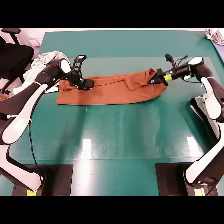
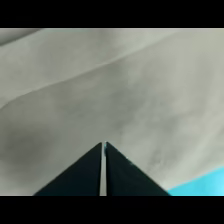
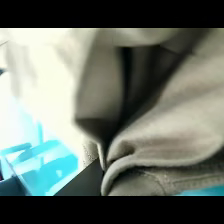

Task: Fold the shirts.

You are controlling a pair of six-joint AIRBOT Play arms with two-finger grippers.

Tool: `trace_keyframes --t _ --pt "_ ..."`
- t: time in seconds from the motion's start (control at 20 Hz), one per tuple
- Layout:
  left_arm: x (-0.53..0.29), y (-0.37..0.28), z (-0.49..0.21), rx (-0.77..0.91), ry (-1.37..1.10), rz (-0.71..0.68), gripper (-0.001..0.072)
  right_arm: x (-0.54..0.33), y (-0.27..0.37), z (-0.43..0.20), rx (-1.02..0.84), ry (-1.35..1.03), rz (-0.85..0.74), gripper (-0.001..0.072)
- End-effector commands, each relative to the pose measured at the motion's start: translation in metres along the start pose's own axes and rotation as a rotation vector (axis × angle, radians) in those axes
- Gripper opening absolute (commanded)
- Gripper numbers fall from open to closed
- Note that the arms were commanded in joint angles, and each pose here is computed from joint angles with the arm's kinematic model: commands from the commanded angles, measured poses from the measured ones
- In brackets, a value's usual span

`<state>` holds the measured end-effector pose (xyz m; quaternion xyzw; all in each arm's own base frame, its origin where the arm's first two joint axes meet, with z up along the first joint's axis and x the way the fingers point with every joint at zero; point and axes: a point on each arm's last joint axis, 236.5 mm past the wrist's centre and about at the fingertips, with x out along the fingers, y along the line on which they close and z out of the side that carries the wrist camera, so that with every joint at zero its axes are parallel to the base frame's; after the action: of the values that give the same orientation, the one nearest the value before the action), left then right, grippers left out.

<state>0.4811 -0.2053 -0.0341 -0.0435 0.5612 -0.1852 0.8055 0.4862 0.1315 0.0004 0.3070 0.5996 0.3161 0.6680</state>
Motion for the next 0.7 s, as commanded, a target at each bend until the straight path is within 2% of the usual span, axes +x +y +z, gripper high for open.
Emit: trace_keyframes --t 0.0,0.15,0.2,0.35,0.65 --pt "0.013 -0.014 -0.002 -0.044 0.007 -0.06 0.0058 -0.008 0.08 -0.013 -0.048 0.0 0.02 0.0018" --pt "0.02 -0.043 0.005 0.012 -0.043 -0.082 0.0057 0.0 0.137 -0.017 -0.088 -0.057 0.029 0.0017" --pt "0.024 -0.055 0.005 0.051 -0.054 -0.091 0.003 0.003 0.149 -0.018 -0.087 -0.066 0.034 0.0017" --pt "0.038 -0.084 0.001 0.12 -0.068 -0.109 0.003 0.017 0.171 -0.03 -0.081 -0.04 0.046 0.0017" --pt "0.069 -0.089 -0.021 0.126 -0.002 -0.11 0.003 0.031 0.243 -0.035 -0.089 -0.081 0.068 0.0016"
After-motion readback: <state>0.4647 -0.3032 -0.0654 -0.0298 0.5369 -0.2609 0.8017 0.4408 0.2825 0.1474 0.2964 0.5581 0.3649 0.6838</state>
